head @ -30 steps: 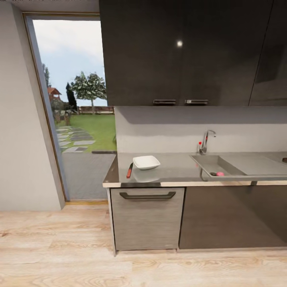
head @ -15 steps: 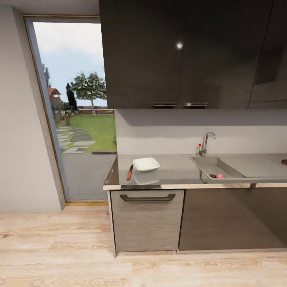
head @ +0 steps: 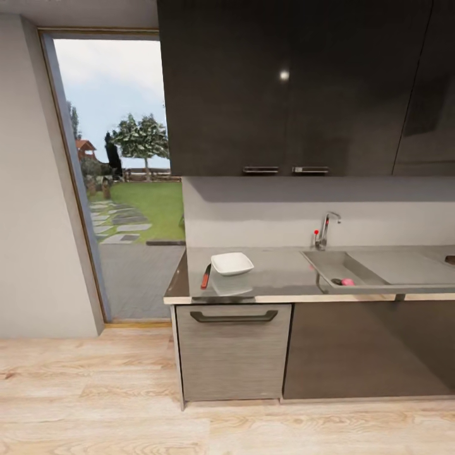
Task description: In the kitchen, take the Vidalia onion out of the sink, dice it on the chopping board with the paring knife, put the diced onion into the bowl on the countertop, then place both the paring knife and the chopping board into the sink.
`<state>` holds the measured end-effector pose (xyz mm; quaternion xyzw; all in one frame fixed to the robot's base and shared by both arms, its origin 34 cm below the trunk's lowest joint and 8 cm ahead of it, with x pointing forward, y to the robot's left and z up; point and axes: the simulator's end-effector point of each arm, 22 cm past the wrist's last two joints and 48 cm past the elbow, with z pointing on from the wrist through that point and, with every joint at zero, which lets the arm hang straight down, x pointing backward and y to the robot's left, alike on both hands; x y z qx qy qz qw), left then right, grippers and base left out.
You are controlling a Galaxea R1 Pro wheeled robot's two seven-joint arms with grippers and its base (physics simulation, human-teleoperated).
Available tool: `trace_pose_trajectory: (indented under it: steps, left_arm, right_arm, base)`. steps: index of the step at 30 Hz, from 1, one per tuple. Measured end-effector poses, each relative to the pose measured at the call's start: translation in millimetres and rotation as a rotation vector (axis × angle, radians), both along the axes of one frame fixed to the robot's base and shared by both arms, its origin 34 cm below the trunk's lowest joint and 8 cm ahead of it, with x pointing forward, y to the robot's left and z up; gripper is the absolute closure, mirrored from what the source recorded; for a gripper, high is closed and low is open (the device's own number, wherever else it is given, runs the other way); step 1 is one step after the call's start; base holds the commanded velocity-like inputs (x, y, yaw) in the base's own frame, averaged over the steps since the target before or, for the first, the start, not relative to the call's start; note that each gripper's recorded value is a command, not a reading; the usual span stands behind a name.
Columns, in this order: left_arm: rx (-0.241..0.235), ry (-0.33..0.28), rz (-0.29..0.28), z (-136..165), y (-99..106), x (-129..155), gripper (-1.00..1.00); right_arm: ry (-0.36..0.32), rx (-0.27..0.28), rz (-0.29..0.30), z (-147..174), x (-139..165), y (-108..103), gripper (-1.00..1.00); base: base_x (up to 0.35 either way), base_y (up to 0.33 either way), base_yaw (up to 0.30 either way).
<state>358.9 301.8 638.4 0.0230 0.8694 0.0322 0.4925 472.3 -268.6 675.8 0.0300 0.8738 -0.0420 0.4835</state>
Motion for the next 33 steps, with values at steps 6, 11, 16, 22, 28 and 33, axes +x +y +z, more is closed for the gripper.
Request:
trace_pose_trajectory:
  steps: [6,11,16,22,28,33]
  left_arm:
    - [0.0,0.0,0.0,8,0,-1,-1.0]
    - [0.0,0.0,0.0,14,0,-2,-1.0]
    - [0.0,0.0,0.0,21,0,-3,-1.0]
    - [0.0,0.001,0.0,28,0,-4,-1.0]
    - [0.0,-0.002,-0.001,35,0,-5,-1.0]
    - [-0.003,-0.001,-0.003,41,-3,-6,-1.0]
  right_arm:
    - [-0.001,0.0,0.0,8,-1,0,-1.0]
    - [0.0,0.0,0.0,14,-2,0,-1.0]
    - [0.0,0.0,0.0,20,-3,0,-1.0]
    - [0.0,0.0,0.0,28,-4,0,-1.0]
    - [0.001,0.0,0.0,35,-6,0,-1.0]
    - [0.001,0.0,0.0,40,-7,0,-1.0]
  base:
    - [0.0,0.0,0.0]
    - [0.0,0.0,0.0]
    - [0.0,0.0,0.0]
    - [0.0,0.0,0.0]
    - [0.0,0.0,0.0]
    - [0.0,0.0,0.0]
